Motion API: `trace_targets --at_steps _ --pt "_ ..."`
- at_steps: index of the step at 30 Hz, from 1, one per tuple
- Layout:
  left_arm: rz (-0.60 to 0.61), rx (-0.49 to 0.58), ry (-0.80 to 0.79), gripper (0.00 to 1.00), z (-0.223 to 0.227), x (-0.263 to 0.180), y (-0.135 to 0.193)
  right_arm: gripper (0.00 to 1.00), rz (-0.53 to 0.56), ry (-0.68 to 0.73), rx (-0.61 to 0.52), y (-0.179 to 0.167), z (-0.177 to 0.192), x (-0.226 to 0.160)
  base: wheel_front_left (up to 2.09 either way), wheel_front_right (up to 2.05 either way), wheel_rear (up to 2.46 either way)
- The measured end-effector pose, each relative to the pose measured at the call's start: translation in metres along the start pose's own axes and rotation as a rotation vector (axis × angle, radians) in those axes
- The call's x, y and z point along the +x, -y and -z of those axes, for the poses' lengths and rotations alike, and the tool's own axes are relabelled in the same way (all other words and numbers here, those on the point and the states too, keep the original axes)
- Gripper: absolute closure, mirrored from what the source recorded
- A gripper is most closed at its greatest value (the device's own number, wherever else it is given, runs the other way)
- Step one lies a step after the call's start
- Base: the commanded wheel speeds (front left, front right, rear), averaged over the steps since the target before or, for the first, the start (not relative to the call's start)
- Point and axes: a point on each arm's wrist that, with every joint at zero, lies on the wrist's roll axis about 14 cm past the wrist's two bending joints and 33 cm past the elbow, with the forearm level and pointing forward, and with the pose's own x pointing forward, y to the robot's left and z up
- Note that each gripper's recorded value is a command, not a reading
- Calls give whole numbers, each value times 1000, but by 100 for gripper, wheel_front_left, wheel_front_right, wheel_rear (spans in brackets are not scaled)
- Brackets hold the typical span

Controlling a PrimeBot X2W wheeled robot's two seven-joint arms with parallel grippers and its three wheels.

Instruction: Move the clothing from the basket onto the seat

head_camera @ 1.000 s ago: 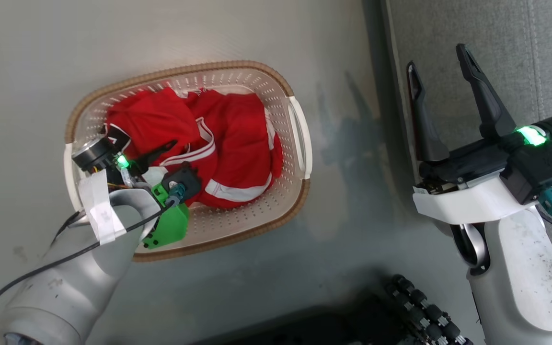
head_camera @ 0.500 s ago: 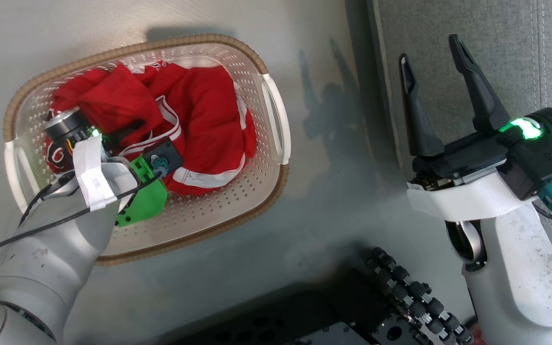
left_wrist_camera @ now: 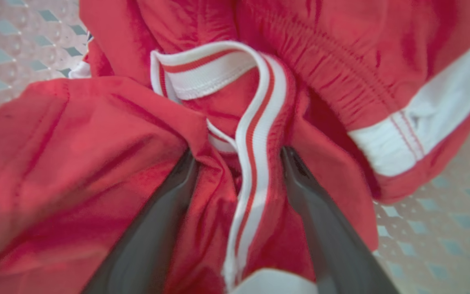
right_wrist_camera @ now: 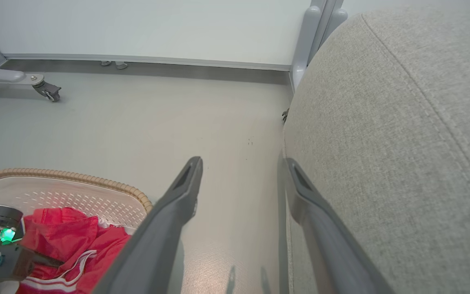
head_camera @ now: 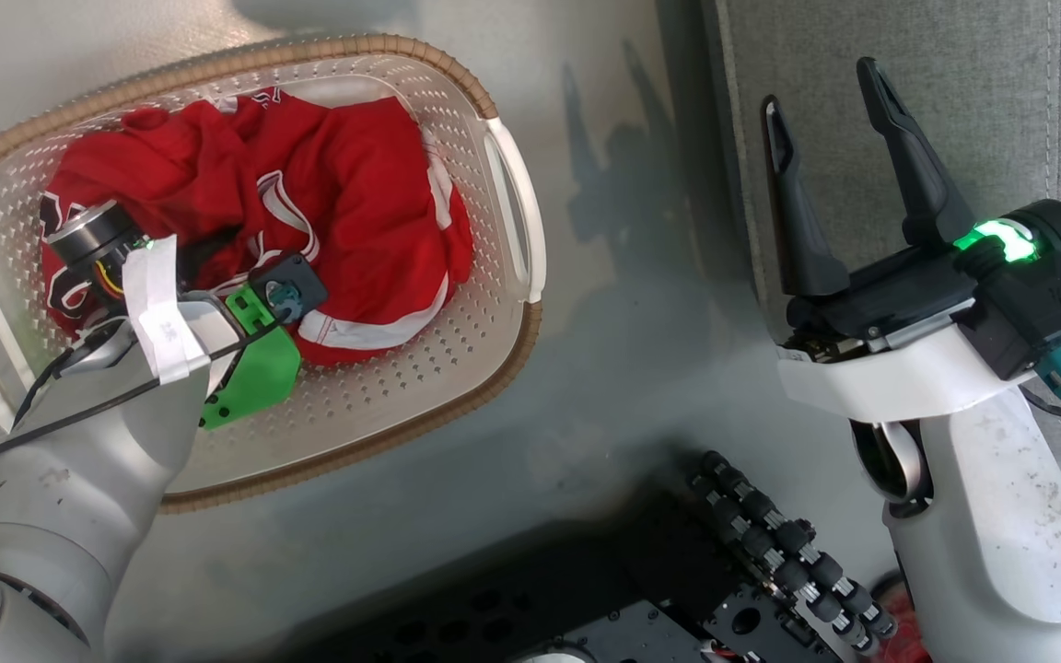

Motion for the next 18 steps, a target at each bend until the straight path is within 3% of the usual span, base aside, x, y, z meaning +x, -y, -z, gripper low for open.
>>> trace_targets --at_steps 1,2,9,18 --pt "1 -9 -3 0 1 1 1 0 -1 -4 1 0 2 0 0 0 0" --pt "-3 -38 -6 100 2 2 0 0 -3 -8 2 -1 4 1 0 0 0" --pt "-31 -78 -5 100 3 1 -7 0 -10 -19 11 -4 10 2 0 0 0" --pt "-58 -104 122 100 -31 -16 -8 0 -25 16 19 -10 -6 4 0 0 0"
